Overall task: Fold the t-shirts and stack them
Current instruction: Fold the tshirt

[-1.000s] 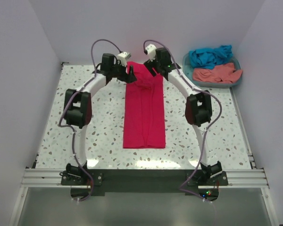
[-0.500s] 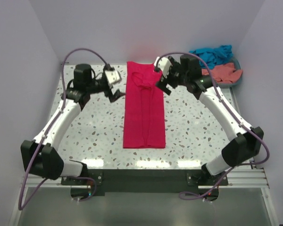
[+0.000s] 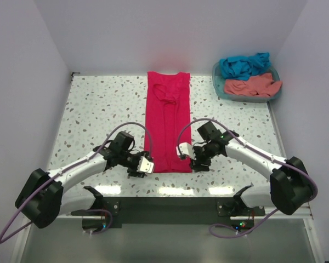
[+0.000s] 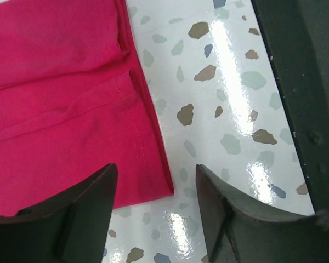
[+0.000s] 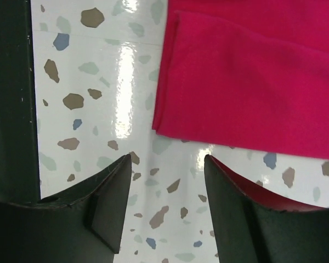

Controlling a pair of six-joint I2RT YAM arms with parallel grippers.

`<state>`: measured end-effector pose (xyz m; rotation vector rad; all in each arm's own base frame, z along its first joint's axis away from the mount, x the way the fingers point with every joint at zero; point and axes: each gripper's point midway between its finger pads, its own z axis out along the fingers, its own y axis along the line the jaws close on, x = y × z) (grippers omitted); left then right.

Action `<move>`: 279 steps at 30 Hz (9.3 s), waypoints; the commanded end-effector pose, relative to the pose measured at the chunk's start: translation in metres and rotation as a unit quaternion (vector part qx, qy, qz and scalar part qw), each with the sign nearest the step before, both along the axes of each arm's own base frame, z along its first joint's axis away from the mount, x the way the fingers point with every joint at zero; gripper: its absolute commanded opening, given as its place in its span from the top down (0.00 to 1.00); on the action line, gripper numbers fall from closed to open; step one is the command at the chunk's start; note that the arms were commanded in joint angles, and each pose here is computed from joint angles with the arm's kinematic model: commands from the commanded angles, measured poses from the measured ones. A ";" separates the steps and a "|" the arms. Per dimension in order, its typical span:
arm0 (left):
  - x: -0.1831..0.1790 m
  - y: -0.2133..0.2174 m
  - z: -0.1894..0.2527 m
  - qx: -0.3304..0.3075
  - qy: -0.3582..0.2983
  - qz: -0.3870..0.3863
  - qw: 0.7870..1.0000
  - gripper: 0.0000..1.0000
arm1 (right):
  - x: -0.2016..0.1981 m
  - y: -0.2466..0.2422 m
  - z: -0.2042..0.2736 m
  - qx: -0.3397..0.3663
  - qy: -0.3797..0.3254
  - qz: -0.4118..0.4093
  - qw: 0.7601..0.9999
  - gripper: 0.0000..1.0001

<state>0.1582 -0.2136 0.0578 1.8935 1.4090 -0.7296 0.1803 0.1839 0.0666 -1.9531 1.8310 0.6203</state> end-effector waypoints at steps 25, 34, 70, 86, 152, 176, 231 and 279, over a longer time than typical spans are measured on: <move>0.022 0.010 -0.059 0.079 -0.053 -0.058 0.994 0.64 | 0.010 0.024 -0.067 -0.052 -0.099 0.072 0.991 0.73; -0.001 0.000 -0.046 0.064 -0.034 -0.099 0.992 1.00 | -0.008 0.030 -0.055 -0.023 -0.103 0.080 0.991 1.00; 0.231 -0.015 0.035 -0.038 -0.070 0.025 0.997 1.00 | 0.189 0.054 0.027 0.057 -0.171 0.038 0.983 1.00; 0.328 -0.009 0.025 -0.035 -0.108 0.052 0.992 1.00 | 0.280 0.043 0.021 0.051 -0.191 0.009 0.980 1.00; 0.187 0.008 -0.045 0.046 -0.060 0.032 0.997 0.79 | 0.171 0.030 -0.019 -0.012 -0.138 -0.005 0.990 0.49; 0.214 0.005 0.052 -0.007 -0.062 0.111 0.992 1.00 | 0.194 0.019 0.052 0.018 -0.179 -0.063 0.982 1.00; 0.240 0.002 0.035 0.018 0.119 0.058 0.991 1.00 | 0.215 0.018 0.016 -0.033 0.023 0.022 0.999 1.00; 0.131 -0.084 -0.001 -0.033 0.175 0.043 0.983 0.51 | 0.179 0.090 0.003 0.152 0.352 -0.421 0.822 0.96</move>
